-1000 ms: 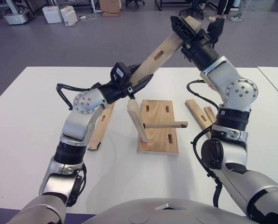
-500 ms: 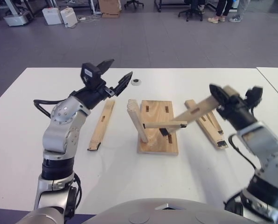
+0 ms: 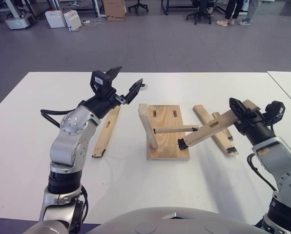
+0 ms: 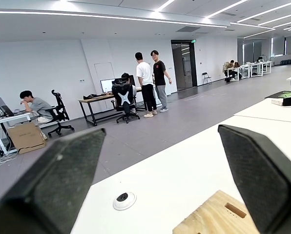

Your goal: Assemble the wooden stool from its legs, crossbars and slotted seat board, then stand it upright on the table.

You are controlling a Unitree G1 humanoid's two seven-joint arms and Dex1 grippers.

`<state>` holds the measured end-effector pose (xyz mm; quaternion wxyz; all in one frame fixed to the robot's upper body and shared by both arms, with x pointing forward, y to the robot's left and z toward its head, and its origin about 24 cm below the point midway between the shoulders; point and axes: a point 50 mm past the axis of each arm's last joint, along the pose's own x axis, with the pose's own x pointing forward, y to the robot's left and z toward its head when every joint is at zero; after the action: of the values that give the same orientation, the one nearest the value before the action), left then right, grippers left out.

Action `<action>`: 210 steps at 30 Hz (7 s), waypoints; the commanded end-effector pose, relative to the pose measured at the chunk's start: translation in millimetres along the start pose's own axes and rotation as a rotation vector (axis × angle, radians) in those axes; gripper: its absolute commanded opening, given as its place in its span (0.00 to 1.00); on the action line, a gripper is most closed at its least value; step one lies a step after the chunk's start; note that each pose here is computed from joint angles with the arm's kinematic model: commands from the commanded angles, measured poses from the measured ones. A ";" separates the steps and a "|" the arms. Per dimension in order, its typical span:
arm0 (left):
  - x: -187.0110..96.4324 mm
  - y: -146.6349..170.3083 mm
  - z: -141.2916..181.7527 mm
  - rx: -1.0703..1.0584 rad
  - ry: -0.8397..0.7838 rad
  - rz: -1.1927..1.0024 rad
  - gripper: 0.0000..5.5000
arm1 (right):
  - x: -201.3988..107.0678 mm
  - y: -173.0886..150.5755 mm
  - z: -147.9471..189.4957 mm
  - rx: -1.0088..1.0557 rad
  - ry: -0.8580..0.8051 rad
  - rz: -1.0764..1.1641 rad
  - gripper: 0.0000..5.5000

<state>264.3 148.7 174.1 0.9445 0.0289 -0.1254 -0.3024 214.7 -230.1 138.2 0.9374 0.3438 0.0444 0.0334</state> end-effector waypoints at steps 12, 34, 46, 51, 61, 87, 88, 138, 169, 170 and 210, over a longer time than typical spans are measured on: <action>16.9 -33.4 28.4 -0.090 -0.138 -0.108 0.77 | 10.1 17.6 -26.7 -0.489 0.073 0.040 0.18; 20.7 -82.4 -27.8 -0.029 0.061 -0.145 0.77 | -0.5 31.2 -56.5 -0.715 0.156 0.301 0.62; 29.0 -63.8 38.8 -0.097 -0.200 -0.124 0.77 | 11.5 54.5 14.3 -0.685 -0.091 0.453 0.62; 31.4 -52.7 86.5 -0.111 -0.315 -0.237 0.77 | 14.6 94.7 77.8 -0.663 -0.204 0.689 0.62; 28.5 -60.4 -24.5 -0.116 0.137 -0.267 0.77 | 40.6 30.4 4.8 -0.666 0.333 0.492 0.62; -100.8 -13.1 -82.0 0.177 0.789 -0.494 0.77 | 91.4 -17.0 -43.5 -1.045 0.487 0.348 0.62; -99.4 -16.5 -88.3 0.203 0.802 -0.526 0.77 | 102.2 -21.7 -45.9 -1.100 0.512 0.361 0.62; -9.6 -3.8 -121.8 0.301 0.504 -0.207 0.77 | 42.5 -104.6 -21.6 -0.649 0.377 -0.029 0.62; -24.4 1.5 -93.8 0.283 0.526 -0.148 0.77 | 30.9 -119.0 -33.1 -0.684 0.415 -0.052 0.43; -24.3 1.2 -94.2 0.283 0.526 -0.148 0.77 | 28.3 -123.1 -37.5 -0.692 0.449 -0.060 0.43; 79.6 -42.4 116.7 -0.689 -0.333 -0.194 0.29 | 46.8 176.9 19.9 -1.098 -0.406 0.821 0.24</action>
<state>275.1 72.6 292.4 0.8346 -0.3323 -0.1538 -0.4115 256.3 -102.4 268.4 0.8742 -0.1907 -0.2927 0.3371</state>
